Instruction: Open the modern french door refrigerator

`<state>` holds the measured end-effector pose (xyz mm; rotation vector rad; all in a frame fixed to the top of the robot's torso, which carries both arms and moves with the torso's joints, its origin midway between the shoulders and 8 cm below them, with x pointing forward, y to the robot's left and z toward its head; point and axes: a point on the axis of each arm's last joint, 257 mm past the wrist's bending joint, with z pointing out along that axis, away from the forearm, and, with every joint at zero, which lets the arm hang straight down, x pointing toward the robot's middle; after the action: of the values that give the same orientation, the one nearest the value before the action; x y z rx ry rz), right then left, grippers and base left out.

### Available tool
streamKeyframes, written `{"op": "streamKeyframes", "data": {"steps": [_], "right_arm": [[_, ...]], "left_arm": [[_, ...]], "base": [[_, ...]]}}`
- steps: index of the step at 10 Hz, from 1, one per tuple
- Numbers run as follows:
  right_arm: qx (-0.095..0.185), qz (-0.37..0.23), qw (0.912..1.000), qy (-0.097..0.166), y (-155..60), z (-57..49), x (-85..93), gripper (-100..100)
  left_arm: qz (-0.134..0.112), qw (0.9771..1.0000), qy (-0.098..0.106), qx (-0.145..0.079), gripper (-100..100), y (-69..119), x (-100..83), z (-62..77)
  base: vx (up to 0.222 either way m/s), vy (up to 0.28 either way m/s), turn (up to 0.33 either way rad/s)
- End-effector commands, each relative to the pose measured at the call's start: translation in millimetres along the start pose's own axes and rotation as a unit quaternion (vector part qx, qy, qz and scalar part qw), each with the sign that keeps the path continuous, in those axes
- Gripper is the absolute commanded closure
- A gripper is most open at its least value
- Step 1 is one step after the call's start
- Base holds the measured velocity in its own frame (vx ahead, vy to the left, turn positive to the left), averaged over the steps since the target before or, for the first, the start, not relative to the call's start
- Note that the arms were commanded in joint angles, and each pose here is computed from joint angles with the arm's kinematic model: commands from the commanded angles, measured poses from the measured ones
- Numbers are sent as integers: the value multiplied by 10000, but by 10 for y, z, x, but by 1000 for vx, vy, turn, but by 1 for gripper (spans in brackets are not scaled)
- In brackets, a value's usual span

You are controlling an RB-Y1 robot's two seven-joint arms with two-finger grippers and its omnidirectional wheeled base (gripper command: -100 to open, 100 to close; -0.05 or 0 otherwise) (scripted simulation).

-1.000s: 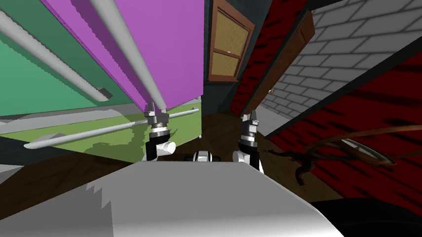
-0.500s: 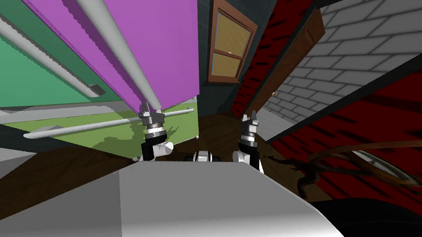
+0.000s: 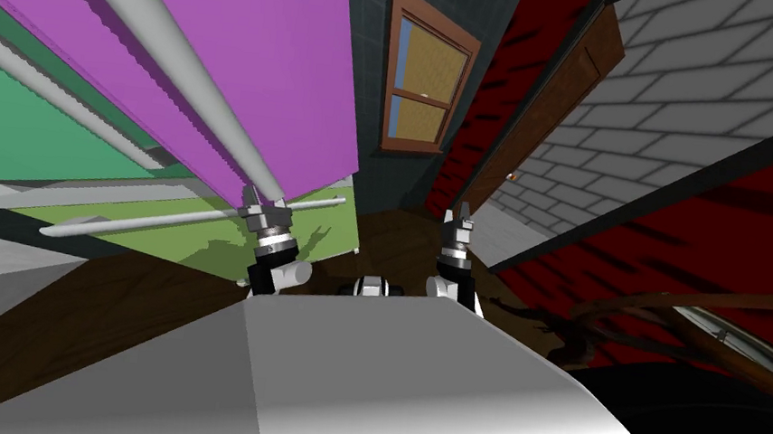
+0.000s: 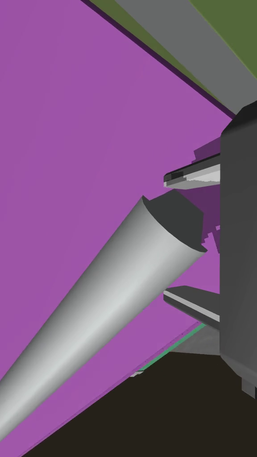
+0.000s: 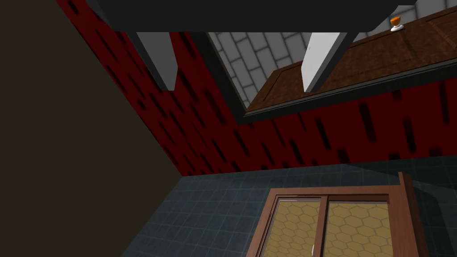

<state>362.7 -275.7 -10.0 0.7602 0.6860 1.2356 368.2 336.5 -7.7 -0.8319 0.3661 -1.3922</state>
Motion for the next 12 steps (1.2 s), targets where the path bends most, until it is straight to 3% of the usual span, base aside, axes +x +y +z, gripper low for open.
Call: {"op": "streamKeyframes", "data": {"steps": [1,3,8,12], "right_arm": [[0,0,10000,0,0,0,0,0],[0,-1,10000,0,0,0,0,0],[1,0,10000,0,0,-1,0,0],[1,0,10000,0,0,-1,0,0]], "left_arm": [[54,10000,-37,21,100,-29,-42,-6],[201,9996,-185,67,100,-75,-193,-10],[388,9984,-366,195,100,-184,-375,13],[575,9963,-548,321,100,-299,-554,30]], "base": [[-2,-107,63],[55,-166,140],[88,-248,164],[74,-269,147]]}}
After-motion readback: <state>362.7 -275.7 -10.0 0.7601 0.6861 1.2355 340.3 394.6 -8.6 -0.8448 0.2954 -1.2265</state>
